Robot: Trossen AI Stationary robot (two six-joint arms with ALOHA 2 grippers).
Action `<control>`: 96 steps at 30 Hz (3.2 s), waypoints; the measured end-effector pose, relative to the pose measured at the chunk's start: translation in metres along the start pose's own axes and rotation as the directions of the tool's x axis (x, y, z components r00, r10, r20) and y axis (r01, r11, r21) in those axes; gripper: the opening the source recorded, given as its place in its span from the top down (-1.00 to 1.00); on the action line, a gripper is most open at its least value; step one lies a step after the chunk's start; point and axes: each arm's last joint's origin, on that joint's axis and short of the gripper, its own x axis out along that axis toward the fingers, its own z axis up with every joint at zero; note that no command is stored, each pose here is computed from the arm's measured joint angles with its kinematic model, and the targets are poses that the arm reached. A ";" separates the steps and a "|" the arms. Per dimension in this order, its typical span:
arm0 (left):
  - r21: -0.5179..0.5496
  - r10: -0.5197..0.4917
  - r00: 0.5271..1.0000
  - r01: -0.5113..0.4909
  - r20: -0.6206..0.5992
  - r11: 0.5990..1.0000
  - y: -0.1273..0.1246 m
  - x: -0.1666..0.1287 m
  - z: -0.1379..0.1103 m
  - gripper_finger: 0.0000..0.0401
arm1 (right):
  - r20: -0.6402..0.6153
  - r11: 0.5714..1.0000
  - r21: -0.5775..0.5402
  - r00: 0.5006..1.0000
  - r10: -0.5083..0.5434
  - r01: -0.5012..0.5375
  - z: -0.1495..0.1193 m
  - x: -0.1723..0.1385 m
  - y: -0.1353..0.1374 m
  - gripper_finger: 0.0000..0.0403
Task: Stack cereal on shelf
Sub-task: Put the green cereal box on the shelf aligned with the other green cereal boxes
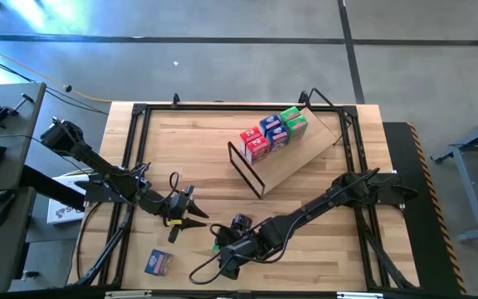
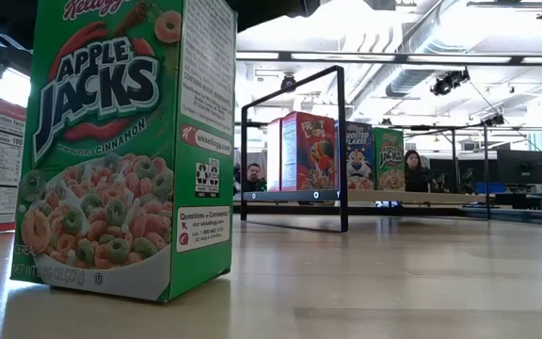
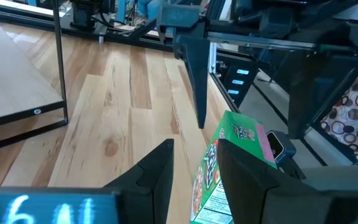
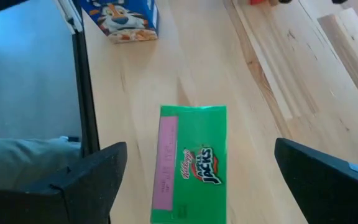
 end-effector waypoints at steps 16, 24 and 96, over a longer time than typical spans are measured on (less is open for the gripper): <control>0.000 0.001 1.000 -0.001 -0.002 1.000 0.000 0.000 0.000 0.42 | -0.095 1.000 -0.002 0.996 -0.004 0.004 -0.010 0.025 -0.005 -0.66; -0.008 0.002 1.000 -0.002 -0.001 1.000 0.000 0.000 0.000 0.42 | -0.091 1.000 -0.027 0.996 -0.008 0.005 -0.009 0.025 -0.006 -0.23; -0.042 0.199 0.958 -0.195 0.204 0.980 0.087 -0.062 0.065 0.42 | -0.234 0.854 -0.516 0.948 -0.214 0.065 -0.049 -0.183 -0.340 0.27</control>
